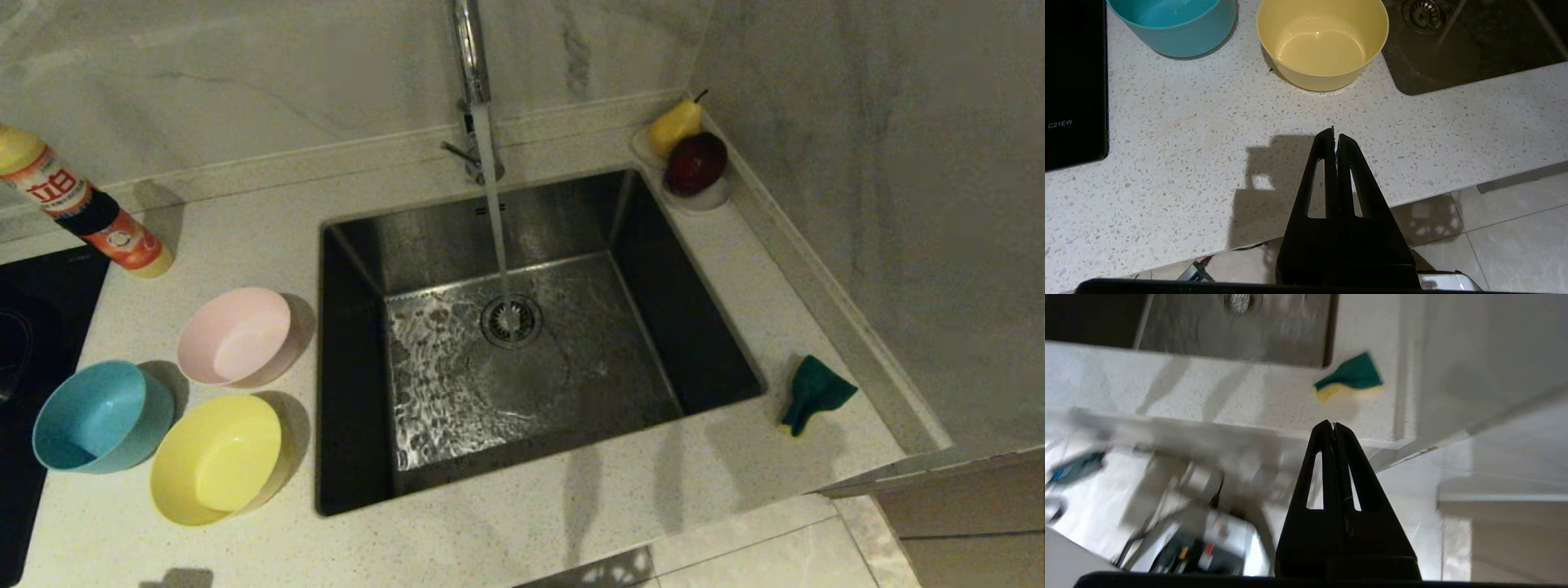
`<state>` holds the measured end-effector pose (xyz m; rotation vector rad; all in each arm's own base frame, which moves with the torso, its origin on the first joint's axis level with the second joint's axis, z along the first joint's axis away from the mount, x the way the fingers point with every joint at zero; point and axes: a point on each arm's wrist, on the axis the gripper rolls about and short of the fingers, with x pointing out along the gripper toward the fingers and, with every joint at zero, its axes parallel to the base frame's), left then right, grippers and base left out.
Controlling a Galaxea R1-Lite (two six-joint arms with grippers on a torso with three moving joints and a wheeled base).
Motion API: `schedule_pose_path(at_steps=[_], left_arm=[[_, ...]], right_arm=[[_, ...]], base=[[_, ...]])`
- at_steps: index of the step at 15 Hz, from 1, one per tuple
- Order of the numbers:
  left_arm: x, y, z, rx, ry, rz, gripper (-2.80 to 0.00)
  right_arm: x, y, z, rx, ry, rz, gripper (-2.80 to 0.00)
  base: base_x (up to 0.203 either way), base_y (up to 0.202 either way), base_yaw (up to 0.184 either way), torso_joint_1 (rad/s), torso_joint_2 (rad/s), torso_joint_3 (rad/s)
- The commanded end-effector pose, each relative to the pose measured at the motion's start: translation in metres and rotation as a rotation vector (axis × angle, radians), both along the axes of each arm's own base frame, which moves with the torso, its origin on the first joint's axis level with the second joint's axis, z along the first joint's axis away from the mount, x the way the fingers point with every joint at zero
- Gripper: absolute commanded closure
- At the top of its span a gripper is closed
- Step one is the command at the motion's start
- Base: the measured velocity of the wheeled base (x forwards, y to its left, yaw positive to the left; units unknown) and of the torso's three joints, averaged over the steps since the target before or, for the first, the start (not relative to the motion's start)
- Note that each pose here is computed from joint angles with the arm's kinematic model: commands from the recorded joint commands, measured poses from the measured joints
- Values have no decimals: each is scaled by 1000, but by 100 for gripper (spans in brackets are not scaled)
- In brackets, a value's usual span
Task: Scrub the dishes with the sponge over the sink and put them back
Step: Pick up a bowl and the sponge
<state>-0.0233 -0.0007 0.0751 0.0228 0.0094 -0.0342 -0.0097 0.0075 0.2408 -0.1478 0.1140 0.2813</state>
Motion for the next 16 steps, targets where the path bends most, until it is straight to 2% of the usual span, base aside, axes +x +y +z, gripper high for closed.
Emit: schedule_pose_path(at_steps=[1, 2, 6, 7, 12, 16], left_arm=[[0, 0, 0, 0, 4, 0, 0], [0, 0, 0, 0, 4, -1, 0], [0, 0, 0, 0, 4, -1, 0], [0, 0, 0, 0, 4, -1, 0], [0, 0, 0, 0, 4, -1, 0], [0, 0, 0, 0, 4, 0, 0]], right_arm=[[65, -3, 3, -3, 233, 18, 0], [86, -3, 2, -4, 286, 22, 0], [143, 0, -5, -20, 395, 5, 0], [151, 5, -8, -27, 421, -8, -280], [175, 13, -24, -13, 504, -38, -280], [191, 14, -34, 54, 548, -71, -280]], base=[[0, 0, 0, 0, 0, 0], [0, 0, 0, 0, 0, 0], [0, 0, 0, 0, 0, 0], [0, 0, 0, 0, 0, 0], [0, 0, 0, 0, 0, 0], [0, 0, 0, 0, 0, 0]])
